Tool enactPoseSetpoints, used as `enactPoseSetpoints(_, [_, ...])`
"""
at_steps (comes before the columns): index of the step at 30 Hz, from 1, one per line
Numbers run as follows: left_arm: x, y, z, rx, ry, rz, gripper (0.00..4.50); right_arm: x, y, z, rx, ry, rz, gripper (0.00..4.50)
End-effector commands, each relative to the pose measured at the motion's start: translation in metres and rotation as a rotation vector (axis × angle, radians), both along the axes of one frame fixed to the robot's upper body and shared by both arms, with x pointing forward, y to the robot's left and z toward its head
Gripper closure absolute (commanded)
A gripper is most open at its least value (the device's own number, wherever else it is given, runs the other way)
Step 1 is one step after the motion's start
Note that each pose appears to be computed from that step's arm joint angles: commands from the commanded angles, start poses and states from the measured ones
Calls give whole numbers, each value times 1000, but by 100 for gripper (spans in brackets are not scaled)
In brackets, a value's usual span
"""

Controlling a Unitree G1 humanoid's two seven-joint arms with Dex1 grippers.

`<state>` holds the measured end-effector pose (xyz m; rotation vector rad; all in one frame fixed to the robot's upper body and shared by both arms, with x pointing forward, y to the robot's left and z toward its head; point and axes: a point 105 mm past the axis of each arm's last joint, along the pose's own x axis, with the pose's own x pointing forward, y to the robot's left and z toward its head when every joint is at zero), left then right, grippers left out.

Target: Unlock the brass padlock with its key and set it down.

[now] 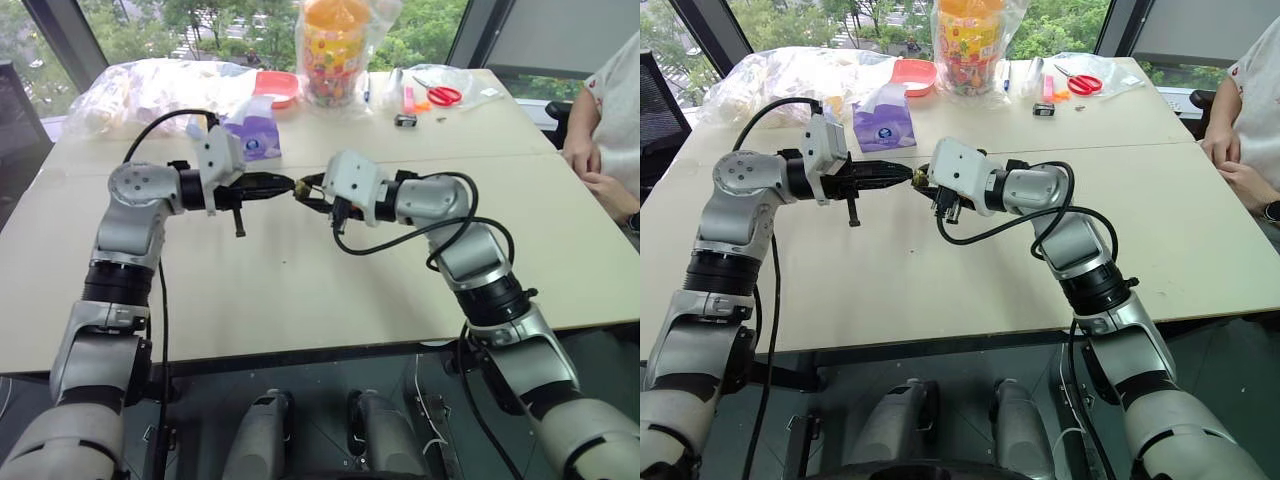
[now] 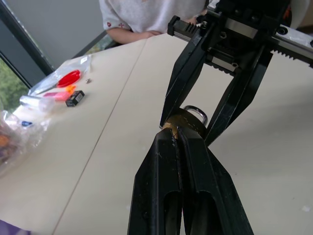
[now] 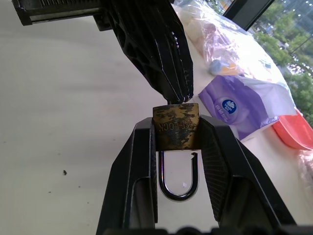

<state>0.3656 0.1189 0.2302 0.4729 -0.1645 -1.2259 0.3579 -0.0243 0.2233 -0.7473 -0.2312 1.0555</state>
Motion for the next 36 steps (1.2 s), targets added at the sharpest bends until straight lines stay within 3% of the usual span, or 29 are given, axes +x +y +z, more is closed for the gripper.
enactPoseSetpoints(1, [9,7,-2,-105,269,51,448,-13,6,46,-3,-275,39,382])
enactPoseSetpoints(4, [15,19,8,-228,421,77,372,-15,8,46,-36,-348,47,382])
enactPoseSetpoints(6, [14,22,13,-262,465,71,285,-16,10,47,-44,-380,54,382])
enactPoseSetpoints(9, [10,20,24,-321,486,19,285,-17,12,47,-63,-414,61,382])
enactPoseSetpoints(18, [-8,19,19,-254,514,-82,285,-13,7,41,-93,-424,47,382])
enactPoseSetpoints(36, [2,0,22,-307,506,-88,285,-16,11,36,-102,-416,58,382])
